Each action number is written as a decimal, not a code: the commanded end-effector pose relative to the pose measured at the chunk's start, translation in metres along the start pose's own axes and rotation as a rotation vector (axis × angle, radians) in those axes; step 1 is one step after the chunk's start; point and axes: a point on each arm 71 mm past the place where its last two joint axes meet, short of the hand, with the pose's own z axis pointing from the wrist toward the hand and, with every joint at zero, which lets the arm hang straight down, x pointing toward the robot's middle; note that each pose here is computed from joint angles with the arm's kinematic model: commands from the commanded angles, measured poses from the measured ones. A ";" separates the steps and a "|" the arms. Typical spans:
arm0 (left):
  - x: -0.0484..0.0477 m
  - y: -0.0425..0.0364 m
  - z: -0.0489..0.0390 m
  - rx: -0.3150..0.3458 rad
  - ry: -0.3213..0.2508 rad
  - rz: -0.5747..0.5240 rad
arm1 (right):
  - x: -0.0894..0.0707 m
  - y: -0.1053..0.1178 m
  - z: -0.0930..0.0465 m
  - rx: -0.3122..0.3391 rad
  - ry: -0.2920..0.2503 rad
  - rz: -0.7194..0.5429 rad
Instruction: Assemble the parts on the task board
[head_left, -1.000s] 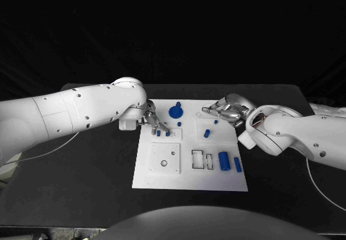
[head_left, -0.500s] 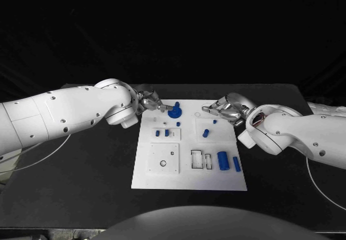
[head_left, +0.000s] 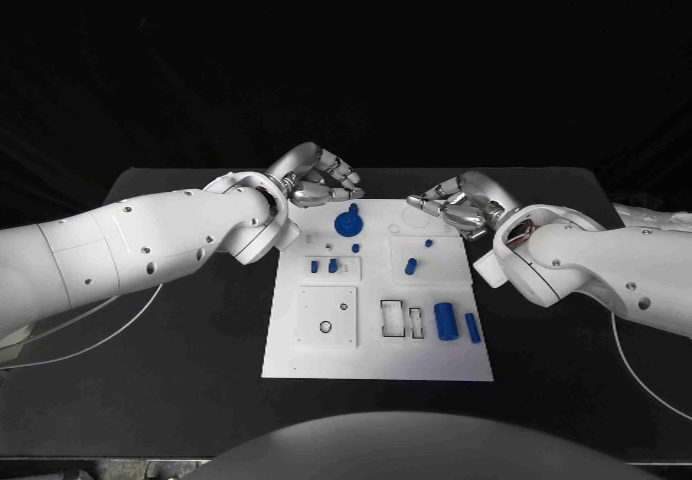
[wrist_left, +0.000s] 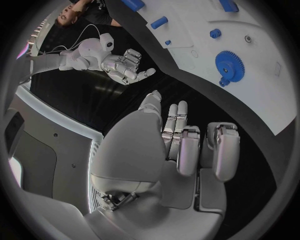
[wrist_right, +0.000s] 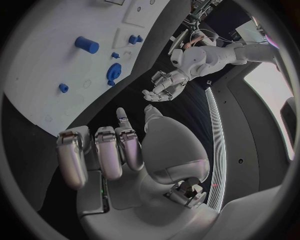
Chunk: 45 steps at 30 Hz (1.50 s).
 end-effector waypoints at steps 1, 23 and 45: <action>0.0089 -0.0034 0.0004 0.126 0.024 0.092 | -0.005 0.003 0.000 -0.062 -0.055 0.010; 0.0521 0.0063 0.0084 0.204 0.307 0.508 | -0.004 -0.001 0.001 -0.034 -0.019 0.008; 0.0617 0.0103 0.0134 0.124 0.368 0.632 | -0.002 -0.001 0.001 -0.024 0.001 0.008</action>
